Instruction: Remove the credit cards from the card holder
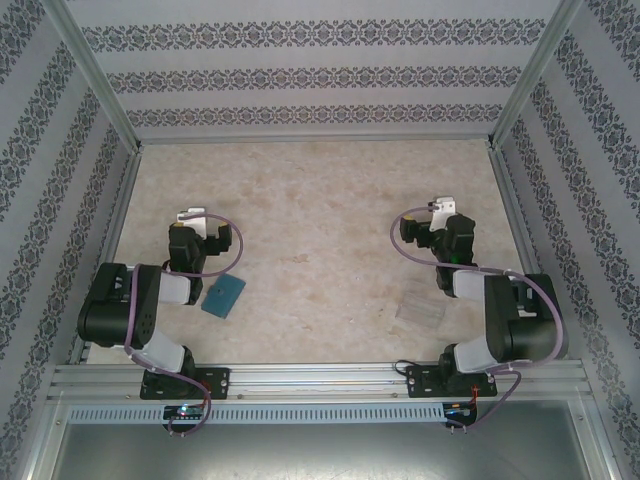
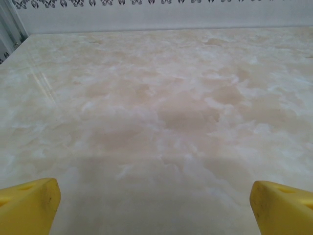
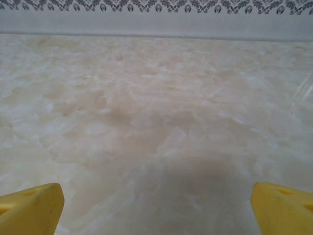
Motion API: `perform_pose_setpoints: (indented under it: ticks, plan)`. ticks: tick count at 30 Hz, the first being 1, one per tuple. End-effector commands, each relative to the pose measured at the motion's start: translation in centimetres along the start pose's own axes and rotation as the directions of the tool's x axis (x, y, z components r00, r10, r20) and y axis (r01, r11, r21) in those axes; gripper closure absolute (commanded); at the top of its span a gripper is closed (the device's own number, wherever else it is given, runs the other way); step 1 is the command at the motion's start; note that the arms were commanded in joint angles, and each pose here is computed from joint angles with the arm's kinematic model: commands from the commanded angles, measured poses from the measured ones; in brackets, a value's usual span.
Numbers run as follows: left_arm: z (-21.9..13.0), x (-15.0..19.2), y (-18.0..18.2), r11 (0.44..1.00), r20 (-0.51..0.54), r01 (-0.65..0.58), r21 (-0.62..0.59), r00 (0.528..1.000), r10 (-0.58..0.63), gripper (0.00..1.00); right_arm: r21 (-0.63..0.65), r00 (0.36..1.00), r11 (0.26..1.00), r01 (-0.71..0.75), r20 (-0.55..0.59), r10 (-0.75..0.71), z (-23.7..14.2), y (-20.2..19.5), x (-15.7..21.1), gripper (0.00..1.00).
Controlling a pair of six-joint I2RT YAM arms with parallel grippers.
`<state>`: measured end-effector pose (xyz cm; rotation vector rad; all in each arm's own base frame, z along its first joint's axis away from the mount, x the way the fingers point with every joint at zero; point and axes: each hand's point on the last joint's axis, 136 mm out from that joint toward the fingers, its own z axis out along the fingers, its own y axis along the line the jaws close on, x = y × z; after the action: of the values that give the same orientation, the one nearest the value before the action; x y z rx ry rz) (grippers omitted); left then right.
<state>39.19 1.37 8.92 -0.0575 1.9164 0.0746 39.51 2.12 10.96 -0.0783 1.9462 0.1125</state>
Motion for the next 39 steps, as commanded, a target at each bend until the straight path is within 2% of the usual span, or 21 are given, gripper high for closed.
perform_pose_setpoints:
  ticks: [1,4,7,12,15,19,25,30,34,39]
  plan:
    - [-0.4,-1.9,0.3,1.000,0.018,-0.004,-0.023,1.000,0.004,0.00,0.074,0.997,0.997,-0.025,-0.068,0.030,-0.4,-0.8,-0.9,0.02]
    - [-0.8,-2.8,1.1,0.997,0.001,0.009,-0.078,1.000,-0.009,0.00,0.105,0.989,0.992,-0.066,-0.128,0.079,-1.1,-1.1,-1.1,0.02]
    - [-1.1,-3.6,2.3,0.987,-0.066,0.027,-0.156,0.997,-0.038,0.00,0.130,0.967,0.984,-0.124,-0.208,0.149,-2.2,-0.8,-0.9,0.02]
    - [-2.1,-4.7,3.1,0.959,-0.163,0.139,-0.246,0.969,-0.183,0.00,0.195,0.893,0.941,-0.276,-0.310,0.326,-4.9,-0.1,-0.7,0.06]
    - [-2.8,-4.5,2.1,0.946,-0.249,0.230,-0.230,0.925,-0.286,0.00,0.252,0.827,0.905,-0.343,-0.375,0.418,-6.9,0.3,-0.2,0.11]
    - [-4.2,-4.2,0.1,0.935,-0.384,0.305,-0.178,0.854,-0.352,0.00,0.298,0.727,0.865,-0.404,-0.469,0.501,-9.4,1.3,0.9,0.12]
    - [-6.9,-4.6,-3.1,0.932,-0.580,0.355,-0.074,0.745,-0.330,0.00,0.415,0.587,0.824,-0.385,-0.579,0.566,-13.1,1.5,3.4,0.08]
    - [-9.3,-5.3,-3.9,0.941,-0.661,0.337,-0.020,0.702,-0.265,0.00,0.488,0.495,0.811,-0.321,-0.644,0.583,-15.8,1.7,5.3,0.03]
    - [-11.0,-5.8,-3.9,0.955,-0.684,0.296,0.018,0.700,-0.204,0.00,0.512,0.464,0.814,-0.274,-0.671,0.578,-17.1,2.0,6.2,0.02]
    - [-10.9,-5.3,-2.6,0.974,-0.633,0.228,0.002,0.754,-0.175,0.00,0.548,0.432,0.789,-0.278,-0.662,0.612,-17.7,2.4,7.7,0.02]
